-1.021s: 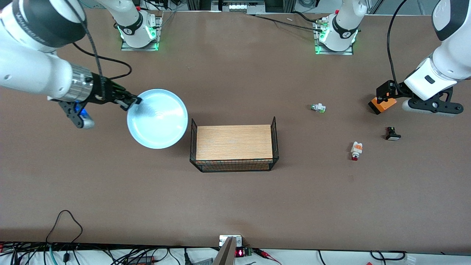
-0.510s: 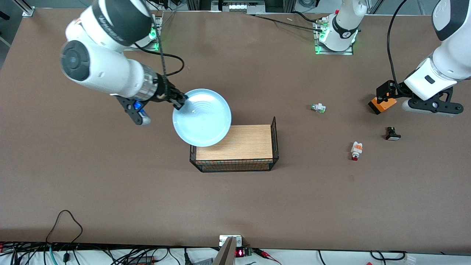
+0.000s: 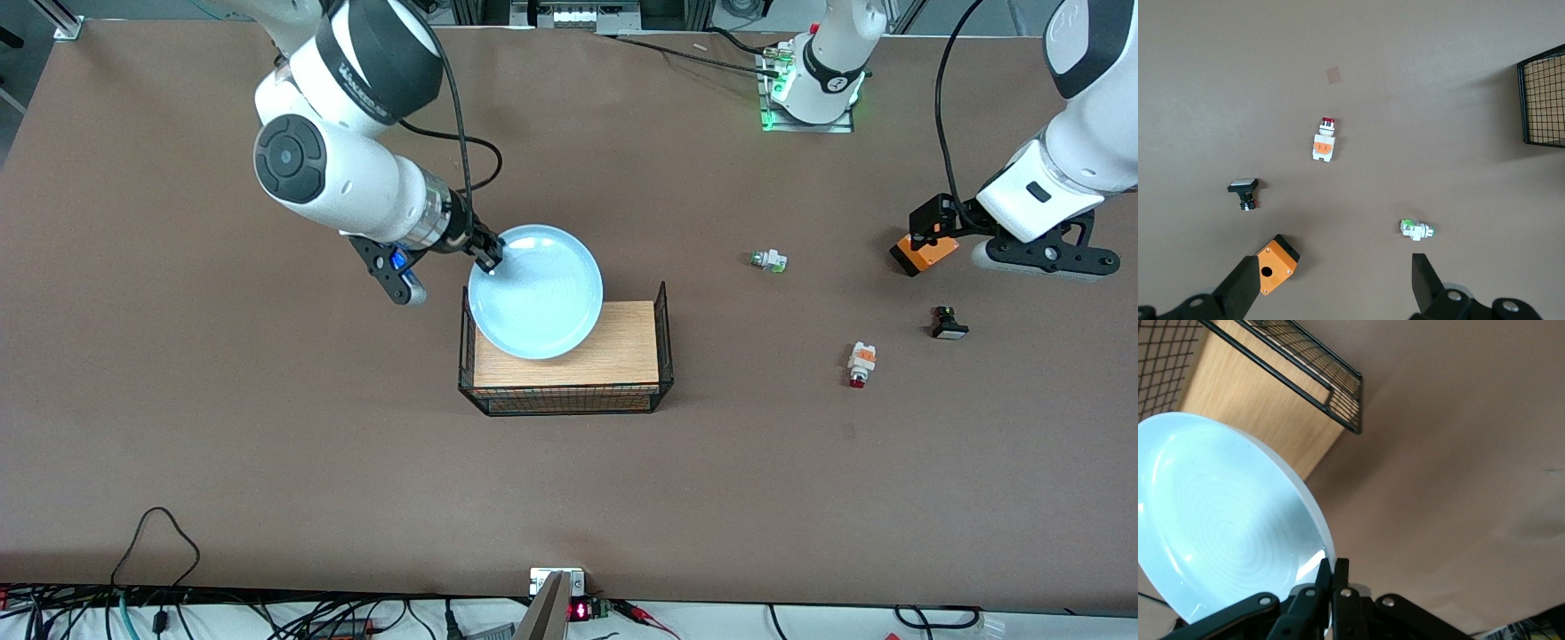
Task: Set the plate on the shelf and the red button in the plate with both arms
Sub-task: 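Lift the plate with the right gripper and carry it over the basket, then lower the plate into the basket and open the right gripper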
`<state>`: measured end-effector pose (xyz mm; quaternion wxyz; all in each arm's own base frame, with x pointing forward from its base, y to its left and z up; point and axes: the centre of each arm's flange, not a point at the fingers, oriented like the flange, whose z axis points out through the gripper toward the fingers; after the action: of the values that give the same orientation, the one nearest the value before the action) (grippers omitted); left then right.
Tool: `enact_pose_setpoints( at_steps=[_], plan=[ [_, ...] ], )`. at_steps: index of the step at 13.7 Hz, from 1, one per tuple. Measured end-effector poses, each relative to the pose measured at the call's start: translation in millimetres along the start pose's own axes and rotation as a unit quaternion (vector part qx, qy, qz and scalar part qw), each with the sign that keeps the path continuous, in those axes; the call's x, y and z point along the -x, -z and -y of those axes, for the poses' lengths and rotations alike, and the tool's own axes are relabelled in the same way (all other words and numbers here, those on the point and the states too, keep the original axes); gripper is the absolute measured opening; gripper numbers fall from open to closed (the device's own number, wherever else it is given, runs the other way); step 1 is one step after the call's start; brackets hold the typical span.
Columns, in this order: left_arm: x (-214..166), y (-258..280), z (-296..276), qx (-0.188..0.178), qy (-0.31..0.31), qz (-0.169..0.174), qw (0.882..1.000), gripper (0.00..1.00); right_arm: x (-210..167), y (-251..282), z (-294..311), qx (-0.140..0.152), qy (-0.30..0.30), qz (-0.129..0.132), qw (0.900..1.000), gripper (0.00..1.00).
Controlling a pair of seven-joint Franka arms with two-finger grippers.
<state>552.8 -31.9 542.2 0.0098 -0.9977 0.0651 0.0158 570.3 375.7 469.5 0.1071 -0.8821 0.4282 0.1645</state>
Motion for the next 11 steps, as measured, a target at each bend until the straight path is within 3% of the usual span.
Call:
enact_pose_setpoints(
  at_steps=[11],
  plan=[
    [0, 0, 0, 0.0, 0.0, 0.0, 1.0, 1.0, -14, -84, 15, 0.0, 0.028, -0.054, 0.998, 0.03]
  ],
)
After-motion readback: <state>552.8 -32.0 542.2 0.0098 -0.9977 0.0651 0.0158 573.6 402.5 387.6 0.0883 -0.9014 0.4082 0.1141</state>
